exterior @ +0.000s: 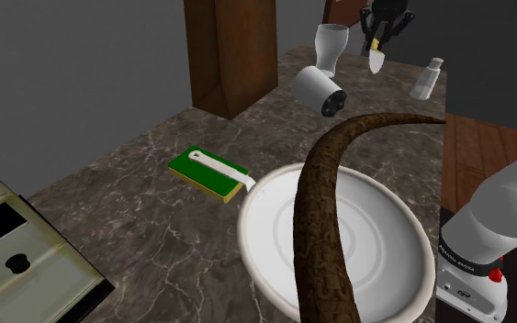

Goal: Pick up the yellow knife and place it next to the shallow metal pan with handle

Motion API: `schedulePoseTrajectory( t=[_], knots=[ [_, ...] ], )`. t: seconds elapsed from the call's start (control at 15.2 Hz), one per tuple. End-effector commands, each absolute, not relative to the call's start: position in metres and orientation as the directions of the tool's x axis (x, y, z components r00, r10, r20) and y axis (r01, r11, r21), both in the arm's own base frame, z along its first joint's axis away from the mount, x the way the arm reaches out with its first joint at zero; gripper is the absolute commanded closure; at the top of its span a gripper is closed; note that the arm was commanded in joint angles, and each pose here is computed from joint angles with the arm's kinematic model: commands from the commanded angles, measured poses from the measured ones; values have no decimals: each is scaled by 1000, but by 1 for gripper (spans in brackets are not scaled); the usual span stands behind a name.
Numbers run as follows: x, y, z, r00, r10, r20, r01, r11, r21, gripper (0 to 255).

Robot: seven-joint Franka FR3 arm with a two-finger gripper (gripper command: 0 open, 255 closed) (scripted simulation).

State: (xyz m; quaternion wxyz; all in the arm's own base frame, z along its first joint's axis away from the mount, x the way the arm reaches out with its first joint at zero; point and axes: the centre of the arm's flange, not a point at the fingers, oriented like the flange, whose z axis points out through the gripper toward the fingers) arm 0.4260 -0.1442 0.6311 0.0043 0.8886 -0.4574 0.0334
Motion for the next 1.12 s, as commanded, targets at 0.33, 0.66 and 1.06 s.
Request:
schedulePoseTrajectory(
  t=[0.33, 0.66, 1.06],
  knots=[
    [366, -76, 631, 579, -813, 63, -813, -581, -23, 255],
    [322, -27, 631, 579, -813, 63, -813, -581, -23, 255],
    [270, 33, 631, 579, -813, 63, -813, -581, -23, 255]
  ],
)
